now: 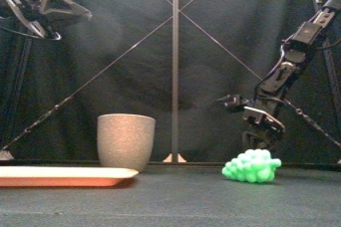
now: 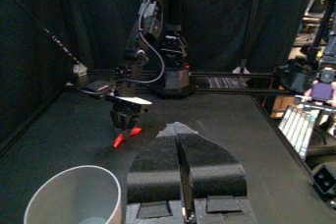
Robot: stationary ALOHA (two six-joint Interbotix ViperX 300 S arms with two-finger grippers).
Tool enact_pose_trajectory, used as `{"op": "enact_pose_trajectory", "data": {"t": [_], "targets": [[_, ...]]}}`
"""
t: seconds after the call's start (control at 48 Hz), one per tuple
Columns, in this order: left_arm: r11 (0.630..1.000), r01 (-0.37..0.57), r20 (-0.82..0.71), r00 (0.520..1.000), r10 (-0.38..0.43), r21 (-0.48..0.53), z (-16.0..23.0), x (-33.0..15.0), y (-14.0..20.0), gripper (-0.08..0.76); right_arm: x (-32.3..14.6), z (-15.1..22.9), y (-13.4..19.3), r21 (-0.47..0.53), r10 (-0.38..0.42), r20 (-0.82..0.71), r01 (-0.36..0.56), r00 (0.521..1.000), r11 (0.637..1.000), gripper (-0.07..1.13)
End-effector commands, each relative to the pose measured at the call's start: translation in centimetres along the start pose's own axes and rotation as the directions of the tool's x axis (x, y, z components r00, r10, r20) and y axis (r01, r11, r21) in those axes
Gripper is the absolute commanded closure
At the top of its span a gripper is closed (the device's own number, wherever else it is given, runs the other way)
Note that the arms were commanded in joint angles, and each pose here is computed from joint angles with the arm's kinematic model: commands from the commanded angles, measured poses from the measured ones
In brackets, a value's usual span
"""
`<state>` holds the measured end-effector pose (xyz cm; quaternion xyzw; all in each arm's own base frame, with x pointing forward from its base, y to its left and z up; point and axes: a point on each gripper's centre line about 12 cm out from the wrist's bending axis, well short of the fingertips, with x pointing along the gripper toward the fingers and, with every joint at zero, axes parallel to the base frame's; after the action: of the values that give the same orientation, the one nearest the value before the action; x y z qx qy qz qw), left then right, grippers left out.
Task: Pick the red chile then place it in the grey bowl
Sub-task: Place red chile in the grey bowl
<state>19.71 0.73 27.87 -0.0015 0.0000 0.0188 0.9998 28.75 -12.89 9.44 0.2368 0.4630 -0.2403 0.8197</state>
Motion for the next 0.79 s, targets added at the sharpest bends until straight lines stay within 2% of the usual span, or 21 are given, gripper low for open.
{"op": "enact_pose_trajectory", "data": {"t": [0.021, 0.167, 0.333, 0.521, 0.708, 0.792], "targets": [[1.0, -0.002, 0.017, 1.0, 0.001, 0.002, 0.6, 0.1, 0.0, 0.7, -0.9, 1.9, 0.9, -0.006, 0.023, 0.059, -0.022, 0.998, 1.0, 0.57], [1.0, -0.001, 0.015, 1.0, 0.001, 0.003, 0.5, 0.1, 0.0, 0.7, -3.0, 6.4, 3.9, -0.058, 0.091, 0.185, -0.081, 0.979, 0.995, 0.57], [1.0, -0.002, 0.015, 1.0, 0.002, 0.002, 0.5, 0.1, 0.0, 0.7, -6.4, 12.7, 9.2, -0.165, 0.202, 0.345, -0.153, 0.917, 0.974, 0.57], [1.0, -0.002, 0.015, 1.0, 0.002, 0.0, 0.5, 0.1, 0.0, 0.7, -7.8, 17.1, 14.0, -0.271, 0.282, 0.425, -0.177, 0.86, 0.946, 0.56], [1.0, -0.002, 0.014, 1.0, 0.002, 0.002, 0.4, 0.1, 0.0, 0.7, -5.5, 19.9, 16.0, -0.303, 0.289, 0.44, -0.162, 0.85, 0.939, 0.55], [1.0, -0.002, 0.014, 1.0, 0.002, 0.002, 0.4, 0.1, 0.0, 0.7, -4.0, 20.9, 16.0, -0.297, 0.276, 0.431, -0.154, 0.859, 0.942, 0.5]]}}
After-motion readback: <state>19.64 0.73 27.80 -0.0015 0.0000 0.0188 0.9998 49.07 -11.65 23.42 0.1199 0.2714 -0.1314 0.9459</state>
